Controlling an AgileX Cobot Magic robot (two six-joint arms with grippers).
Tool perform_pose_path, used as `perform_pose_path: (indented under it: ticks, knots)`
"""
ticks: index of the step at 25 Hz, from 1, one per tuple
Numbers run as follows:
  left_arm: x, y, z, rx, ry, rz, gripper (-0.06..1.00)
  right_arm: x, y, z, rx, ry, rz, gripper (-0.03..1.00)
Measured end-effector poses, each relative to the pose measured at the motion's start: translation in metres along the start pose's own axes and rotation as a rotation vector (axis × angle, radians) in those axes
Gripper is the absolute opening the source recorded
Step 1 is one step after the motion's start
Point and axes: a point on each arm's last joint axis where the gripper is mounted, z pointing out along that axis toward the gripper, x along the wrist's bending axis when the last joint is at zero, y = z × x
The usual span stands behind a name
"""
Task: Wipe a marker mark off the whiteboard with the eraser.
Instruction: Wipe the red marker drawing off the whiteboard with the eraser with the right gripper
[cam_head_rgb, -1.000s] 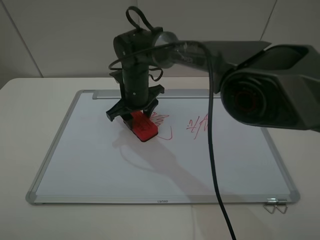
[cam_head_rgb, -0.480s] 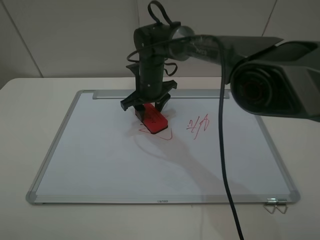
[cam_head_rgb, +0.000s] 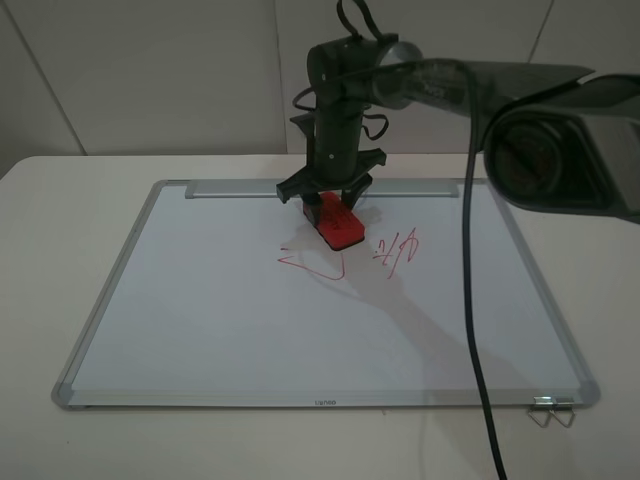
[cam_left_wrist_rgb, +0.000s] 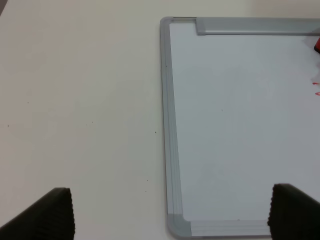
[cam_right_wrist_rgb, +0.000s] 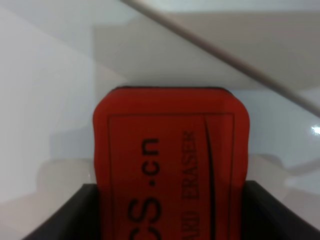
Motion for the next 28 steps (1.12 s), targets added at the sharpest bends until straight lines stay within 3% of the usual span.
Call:
perform_pose_path:
  ticks: [4, 12, 15, 28]
  knots:
    - [0.0, 0.0, 0.0, 0.0, 0.0, 0.0, 0.77, 0.012, -0.001, -0.001, -0.002, 0.006, -0.021, 0.5]
    - [0.0, 0.0, 0.0, 0.0, 0.0, 0.0, 0.77, 0.086, -0.012, -0.006, -0.006, 0.051, -0.153, 0.5]
    - [0.0, 0.0, 0.0, 0.0, 0.0, 0.0, 0.77, 0.103, -0.016, -0.008, -0.005, 0.067, -0.181, 0.5]
    - [0.0, 0.0, 0.0, 0.0, 0.0, 0.0, 0.77, 0.097, -0.027, -0.003, 0.012, 0.063, -0.176, 0.5]
